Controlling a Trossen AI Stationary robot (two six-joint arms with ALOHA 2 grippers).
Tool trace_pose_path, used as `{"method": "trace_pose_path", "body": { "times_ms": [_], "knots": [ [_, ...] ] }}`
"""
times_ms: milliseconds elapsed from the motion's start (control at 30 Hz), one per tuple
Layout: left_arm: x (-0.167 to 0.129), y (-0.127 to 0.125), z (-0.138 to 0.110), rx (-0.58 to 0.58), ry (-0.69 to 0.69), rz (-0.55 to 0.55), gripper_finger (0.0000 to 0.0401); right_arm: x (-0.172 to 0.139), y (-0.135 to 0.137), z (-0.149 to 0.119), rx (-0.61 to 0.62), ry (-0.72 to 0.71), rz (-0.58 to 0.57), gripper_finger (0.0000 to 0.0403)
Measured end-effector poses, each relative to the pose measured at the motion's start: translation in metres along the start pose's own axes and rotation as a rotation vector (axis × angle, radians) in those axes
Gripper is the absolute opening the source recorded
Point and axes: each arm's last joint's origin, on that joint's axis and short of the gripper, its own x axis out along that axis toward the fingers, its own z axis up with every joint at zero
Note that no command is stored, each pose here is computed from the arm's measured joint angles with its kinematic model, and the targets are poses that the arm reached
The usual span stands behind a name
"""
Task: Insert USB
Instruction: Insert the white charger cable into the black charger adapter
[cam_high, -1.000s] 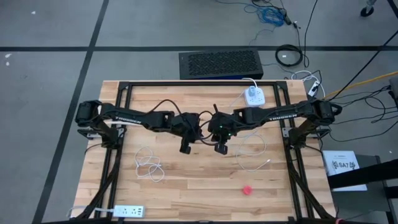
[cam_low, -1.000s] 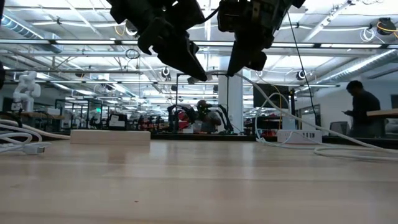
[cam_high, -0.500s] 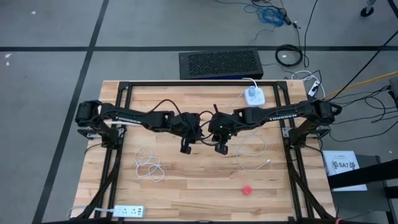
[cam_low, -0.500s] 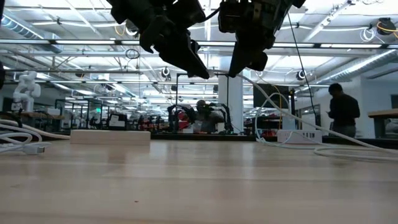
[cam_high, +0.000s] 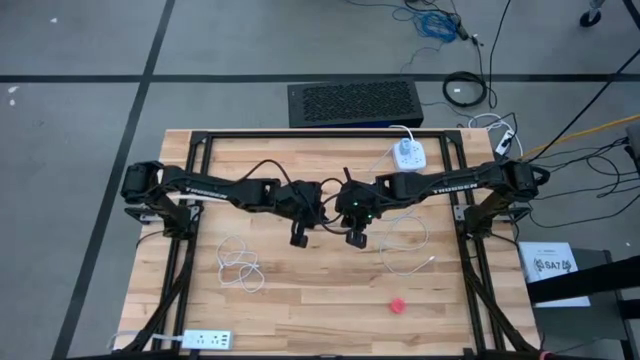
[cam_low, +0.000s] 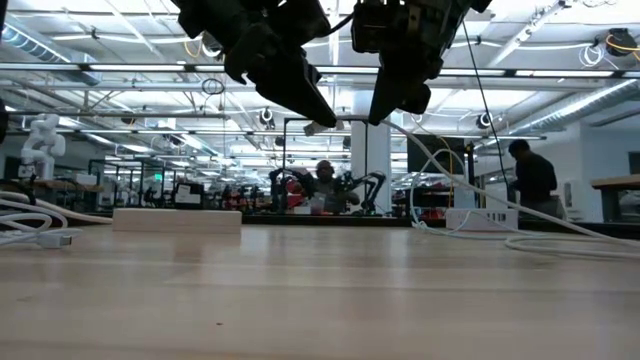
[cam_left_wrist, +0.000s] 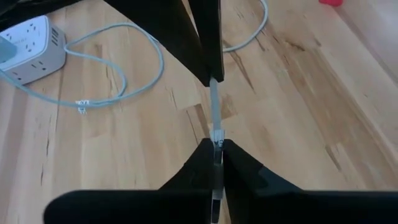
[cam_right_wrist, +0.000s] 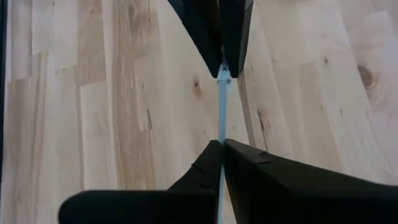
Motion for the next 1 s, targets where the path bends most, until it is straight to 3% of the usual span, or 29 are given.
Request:
{"method": "trace_pose_path", "body": {
  "times_ms": [267,400,667,800,1000],
  "knots": [
    [-0.002,0.017,-0.011,-0.105,-0.040,0.054,0.0019,0.000,-0.001,0.000,-0.033,-0.005,-0.015,0.0038],
    [-0.012,0.022,-0.025,-0.161,-0.145,0.115,0.0019,-0.008,0.001,0.001,-0.059,-0.031,-0.009,0.0073],
    [-0.053,0.013,-0.069,-0.262,-0.377,0.226,0.0019,-0.048,0.002,0.001,-0.094,-0.157,-0.103,0.0122],
    [-0.072,0.003,-0.095,-0.290,-0.449,0.260,0.0019,-0.054,0.006,0.005,-0.111,-0.256,-0.155,0.0123],
    [-0.090,-0.011,-0.134,-0.315,-0.471,0.302,0.0019,-0.013,0.007,0.002,-0.162,-0.299,-0.128,0.0082]
  ]
}}
